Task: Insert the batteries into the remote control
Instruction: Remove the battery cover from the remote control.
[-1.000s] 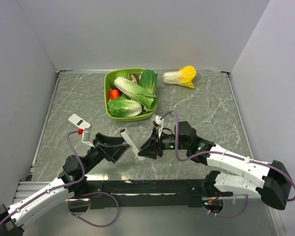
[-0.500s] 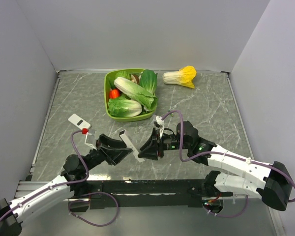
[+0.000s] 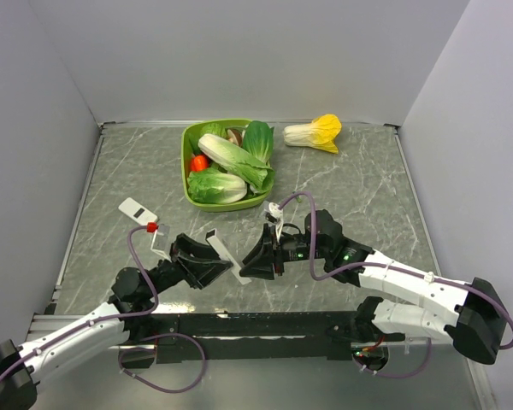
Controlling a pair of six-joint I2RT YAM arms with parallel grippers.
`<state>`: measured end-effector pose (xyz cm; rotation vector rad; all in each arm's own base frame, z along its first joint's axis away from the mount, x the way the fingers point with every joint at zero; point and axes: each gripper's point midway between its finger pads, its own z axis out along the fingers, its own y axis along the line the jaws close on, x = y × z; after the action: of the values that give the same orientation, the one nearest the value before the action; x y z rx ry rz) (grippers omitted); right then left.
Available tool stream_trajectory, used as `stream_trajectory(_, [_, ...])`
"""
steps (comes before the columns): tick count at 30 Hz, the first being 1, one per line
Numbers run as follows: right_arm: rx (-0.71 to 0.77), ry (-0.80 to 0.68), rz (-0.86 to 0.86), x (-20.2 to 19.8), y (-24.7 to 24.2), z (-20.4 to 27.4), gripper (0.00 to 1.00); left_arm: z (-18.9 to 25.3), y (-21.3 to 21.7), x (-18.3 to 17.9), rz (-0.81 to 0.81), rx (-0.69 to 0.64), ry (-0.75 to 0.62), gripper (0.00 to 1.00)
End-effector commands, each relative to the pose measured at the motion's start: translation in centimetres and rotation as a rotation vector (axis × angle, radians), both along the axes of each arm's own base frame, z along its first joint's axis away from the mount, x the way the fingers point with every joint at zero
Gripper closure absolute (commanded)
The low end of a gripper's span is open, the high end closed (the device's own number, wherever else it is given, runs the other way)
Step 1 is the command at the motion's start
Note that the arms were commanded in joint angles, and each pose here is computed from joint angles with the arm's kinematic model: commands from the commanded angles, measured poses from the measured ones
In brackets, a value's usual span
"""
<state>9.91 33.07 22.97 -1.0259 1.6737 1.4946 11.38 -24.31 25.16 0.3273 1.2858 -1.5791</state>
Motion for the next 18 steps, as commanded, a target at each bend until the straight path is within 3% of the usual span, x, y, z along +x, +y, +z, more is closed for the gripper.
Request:
stream_trajectory(1, [0.063,-0.054,0.02,0.1,0.3,1.6,1.0,1.2,0.3,-0.8,-0.024,-0.041,-0.046,0.47])
stream_trajectory(5, [0.062,-0.053,0.025,0.1,0.4,1.5,1.0,1.4,0.3,-0.7,-0.021,-0.042,-0.045,0.54])
stream_trajectory(11, [0.059,-0.054,0.041,-0.1,0.5,1.5,0.97,1.1,0.2,-0.7,-0.024,-0.032,-0.042,0.91])
stream_trajectory(12, [0.057,-0.053,0.047,-0.2,0.5,1.6,0.92,1.1,0.2,-0.8,-0.025,-0.031,-0.042,0.99])
stream_trajectory(13, [0.057,-0.053,0.047,-0.1,0.5,1.7,0.78,1.0,0.2,-0.7,-0.024,-0.031,-0.041,0.99])
stream_trajectory(18, [0.073,-0.085,0.043,0.1,0.6,2.8,0.51,1.0,0.3,-0.9,-0.029,-0.034,-0.046,0.99])
